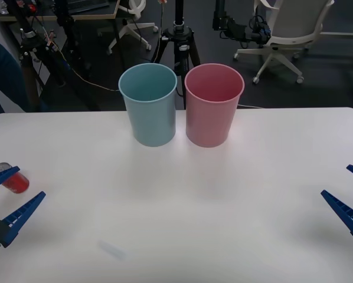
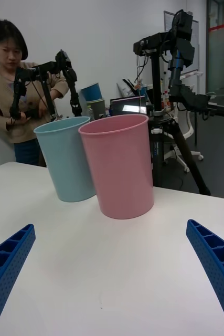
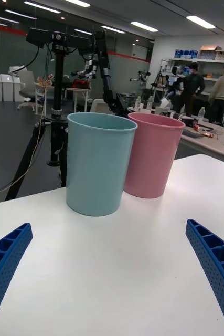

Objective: Grasp the object on the table and drop it into the matching bin: aluminum can to the light blue bin, PET bottle to the pink bin.

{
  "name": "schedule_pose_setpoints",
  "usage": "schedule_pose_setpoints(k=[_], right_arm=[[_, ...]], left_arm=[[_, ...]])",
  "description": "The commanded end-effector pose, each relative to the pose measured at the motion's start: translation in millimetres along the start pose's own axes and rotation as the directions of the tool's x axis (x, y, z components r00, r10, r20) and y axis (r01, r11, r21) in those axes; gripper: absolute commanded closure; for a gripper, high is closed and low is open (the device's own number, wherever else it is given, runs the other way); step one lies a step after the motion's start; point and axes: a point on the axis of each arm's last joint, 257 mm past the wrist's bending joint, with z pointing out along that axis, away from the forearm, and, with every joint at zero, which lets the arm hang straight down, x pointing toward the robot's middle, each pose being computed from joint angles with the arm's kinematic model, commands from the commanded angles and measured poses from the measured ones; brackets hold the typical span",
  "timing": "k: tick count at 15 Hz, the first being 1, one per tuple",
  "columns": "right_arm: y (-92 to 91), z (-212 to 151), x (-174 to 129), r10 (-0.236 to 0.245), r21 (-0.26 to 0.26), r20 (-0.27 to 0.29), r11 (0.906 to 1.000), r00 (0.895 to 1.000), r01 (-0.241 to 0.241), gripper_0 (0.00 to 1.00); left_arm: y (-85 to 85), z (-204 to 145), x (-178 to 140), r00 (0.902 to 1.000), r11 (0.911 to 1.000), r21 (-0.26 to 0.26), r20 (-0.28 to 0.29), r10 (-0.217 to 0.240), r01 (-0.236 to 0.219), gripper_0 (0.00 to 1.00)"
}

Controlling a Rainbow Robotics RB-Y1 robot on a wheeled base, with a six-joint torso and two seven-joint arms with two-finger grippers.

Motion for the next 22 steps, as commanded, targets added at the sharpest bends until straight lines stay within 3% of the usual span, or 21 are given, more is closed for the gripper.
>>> schedule_pose_setpoints(k=[1,2,4,8,9,11,12,15,19,20,22], right_arm=[[0.0,0.0,0.0,0.0,0.0,0.0,1.0,1.0,0.0,0.0],[0.0,0.0,0.0,0.0,0.0,0.0,1.0,1.0,0.0,0.0],[0.0,0.0,0.0,0.0,0.0,0.0,1.0,1.0,0.0,0.0],[0.0,0.0,0.0,0.0,0.0,0.0,1.0,1.0,0.0,0.0],[0.0,0.0,0.0,0.0,0.0,0.0,1.0,1.0,0.0,0.0],[0.0,0.0,0.0,0.0,0.0,0.0,1.0,1.0,0.0,0.0],[0.0,0.0,0.0,0.0,0.0,0.0,1.0,1.0,0.0,0.0],[0.0,0.0,0.0,0.0,0.0,0.0,1.0,1.0,0.0,0.0],[0.0,0.0,0.0,0.0,0.0,0.0,1.0,1.0,0.0,0.0],[0.0,0.0,0.0,0.0,0.0,0.0,1.0,1.0,0.0,0.0],[0.0,0.0,0.0,0.0,0.0,0.0,1.0,1.0,0.0,0.0]], left_arm=[[1.5,3.4,2.3,1.0,1.0,0.002,-0.002,0.0,0.0,0.0],[1.0,5.6,-1.0,0.9998,0.9997,0.018,-0.008,0.017,-0.017,0.0],[-1.8,2.3,0.5,1.0,0.9998,0.022,-0.007,0.005,-0.005,0.0],[0.5,-13.2,13.0,0.9995,0.9997,-0.023,-0.032,-0.008,0.007,0.0],[5.7,-18.3,15.4,0.9993,0.9985,-0.054,-0.035,-0.009,0.007,0.0],[20.8,-29.5,20.3,0.9985,0.9899,-0.137,-0.044,0.032,-0.038,0.0],[26.2,-36.1,24.6,0.9986,0.9847,-0.172,-0.05,0.018,-0.026,0.0],[45.9,-63.2,37.3,0.9976,0.9519,-0.306,-0.068,-0.009,-0.012,0.0],[80.4,-96.5,47.4,0.9965,0.885,-0.462,-0.078,0.027,-0.061,0.0],[87.5,-100.8,53.4,0.9964,0.8751,-0.48,-0.079,0.03,-0.064,0.0],[96.5,-94.7,61.9,0.9978,0.8749,-0.482,-0.063,0.02,-0.048,0.0]])
